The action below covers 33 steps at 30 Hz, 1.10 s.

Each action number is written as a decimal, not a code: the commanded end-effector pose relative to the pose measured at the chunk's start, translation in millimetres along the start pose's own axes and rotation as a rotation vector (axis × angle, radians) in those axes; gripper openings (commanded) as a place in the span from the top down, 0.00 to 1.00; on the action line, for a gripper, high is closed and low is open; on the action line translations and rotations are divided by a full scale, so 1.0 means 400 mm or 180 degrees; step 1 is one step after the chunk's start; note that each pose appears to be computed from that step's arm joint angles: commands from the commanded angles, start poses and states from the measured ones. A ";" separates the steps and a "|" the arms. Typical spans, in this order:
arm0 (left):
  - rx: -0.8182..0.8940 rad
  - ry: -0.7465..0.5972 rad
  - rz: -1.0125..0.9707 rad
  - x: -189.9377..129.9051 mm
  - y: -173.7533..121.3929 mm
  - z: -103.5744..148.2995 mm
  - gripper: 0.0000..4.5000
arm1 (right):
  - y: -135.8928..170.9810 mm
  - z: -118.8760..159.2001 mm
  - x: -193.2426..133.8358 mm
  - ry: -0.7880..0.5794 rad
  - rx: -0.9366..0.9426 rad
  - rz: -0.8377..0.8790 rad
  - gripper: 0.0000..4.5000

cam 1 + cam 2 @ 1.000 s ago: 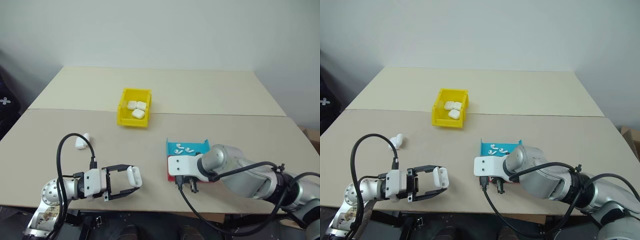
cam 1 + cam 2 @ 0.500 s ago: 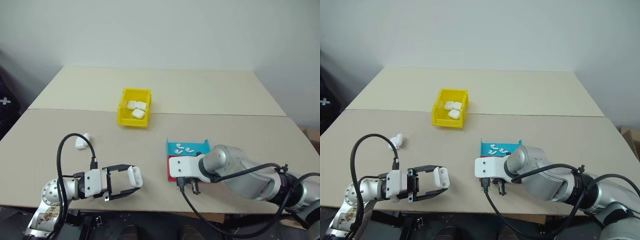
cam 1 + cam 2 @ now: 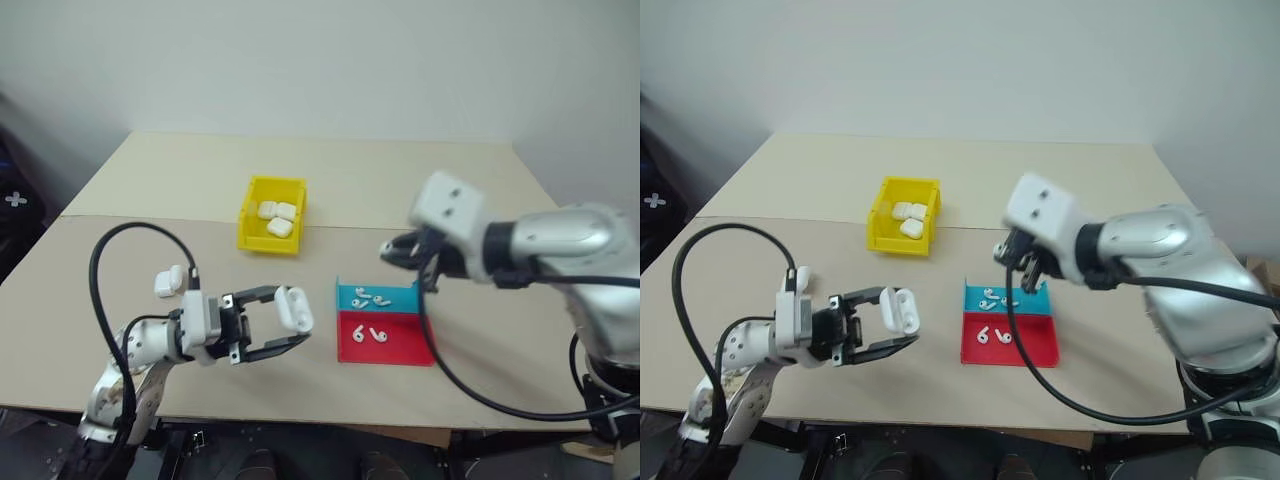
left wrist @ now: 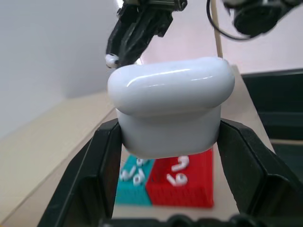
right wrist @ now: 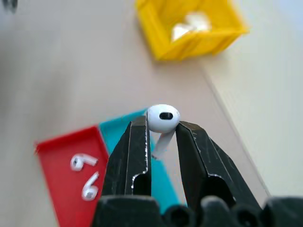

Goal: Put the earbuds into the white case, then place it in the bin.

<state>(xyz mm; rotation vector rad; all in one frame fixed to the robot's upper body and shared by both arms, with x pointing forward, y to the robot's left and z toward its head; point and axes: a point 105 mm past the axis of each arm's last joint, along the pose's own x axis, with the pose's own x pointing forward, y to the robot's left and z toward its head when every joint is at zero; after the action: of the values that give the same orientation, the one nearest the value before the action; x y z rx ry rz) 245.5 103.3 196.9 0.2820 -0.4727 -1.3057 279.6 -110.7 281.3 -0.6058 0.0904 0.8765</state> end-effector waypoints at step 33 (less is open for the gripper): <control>-0.0278 -0.0850 -0.0710 0.139 -0.013 0.173 0.39 | 0.141 0.129 -0.092 -0.2816 -0.0163 0.0803 0.85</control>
<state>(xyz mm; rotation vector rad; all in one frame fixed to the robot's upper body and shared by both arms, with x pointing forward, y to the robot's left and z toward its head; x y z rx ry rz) 226.2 51.5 256.2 0.0650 -0.5730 -1.5692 211.3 -82.4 306.7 -0.1921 -0.6311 1.3067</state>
